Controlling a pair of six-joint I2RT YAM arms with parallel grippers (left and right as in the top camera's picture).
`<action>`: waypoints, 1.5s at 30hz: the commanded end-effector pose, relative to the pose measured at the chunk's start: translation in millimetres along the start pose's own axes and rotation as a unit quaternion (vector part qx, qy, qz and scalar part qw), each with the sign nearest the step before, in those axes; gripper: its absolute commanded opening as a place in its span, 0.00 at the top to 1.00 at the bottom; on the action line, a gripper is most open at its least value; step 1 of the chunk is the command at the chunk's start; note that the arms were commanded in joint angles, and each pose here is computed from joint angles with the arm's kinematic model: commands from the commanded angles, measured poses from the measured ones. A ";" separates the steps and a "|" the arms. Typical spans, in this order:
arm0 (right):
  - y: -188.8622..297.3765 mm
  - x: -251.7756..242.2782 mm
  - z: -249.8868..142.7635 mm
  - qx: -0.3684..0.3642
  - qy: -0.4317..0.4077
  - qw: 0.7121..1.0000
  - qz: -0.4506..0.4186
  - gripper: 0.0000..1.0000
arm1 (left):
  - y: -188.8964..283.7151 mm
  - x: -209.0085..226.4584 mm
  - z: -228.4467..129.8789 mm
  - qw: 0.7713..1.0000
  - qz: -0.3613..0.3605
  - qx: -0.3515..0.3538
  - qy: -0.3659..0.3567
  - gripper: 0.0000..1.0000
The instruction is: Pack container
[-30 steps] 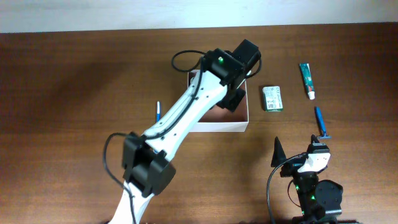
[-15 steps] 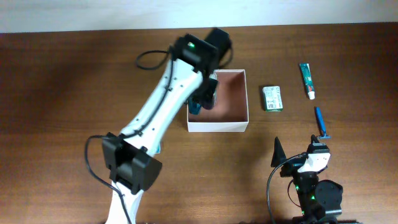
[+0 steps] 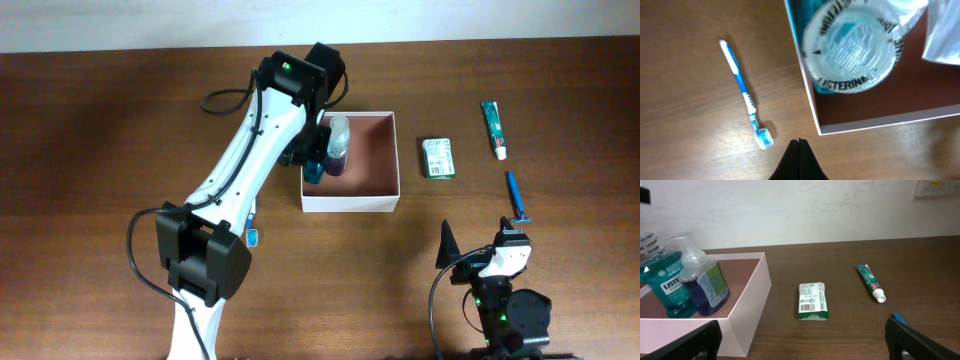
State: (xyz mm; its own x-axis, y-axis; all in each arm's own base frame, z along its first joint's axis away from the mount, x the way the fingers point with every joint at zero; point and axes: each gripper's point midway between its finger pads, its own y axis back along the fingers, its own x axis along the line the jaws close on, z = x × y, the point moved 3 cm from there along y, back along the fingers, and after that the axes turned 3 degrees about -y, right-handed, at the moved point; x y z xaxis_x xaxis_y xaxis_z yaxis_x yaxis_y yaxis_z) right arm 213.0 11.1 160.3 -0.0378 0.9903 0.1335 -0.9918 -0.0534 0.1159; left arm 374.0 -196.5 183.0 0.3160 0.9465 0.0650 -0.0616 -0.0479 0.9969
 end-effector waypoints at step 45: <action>-0.1 0.1 -1.8 -0.001 0.000 1.000 0.002 0.01 | -40.2 -22.6 31.6 0.997 -0.061 -0.054 0.000 0.99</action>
State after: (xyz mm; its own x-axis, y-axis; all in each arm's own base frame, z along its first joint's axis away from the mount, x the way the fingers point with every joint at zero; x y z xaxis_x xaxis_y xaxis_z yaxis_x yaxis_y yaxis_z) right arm 213.0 11.1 160.3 -0.0378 0.9903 0.1335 -0.9918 -0.0534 0.1159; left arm 398.1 -226.7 145.3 0.3253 0.9438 -0.0582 -0.1230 0.1032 0.9870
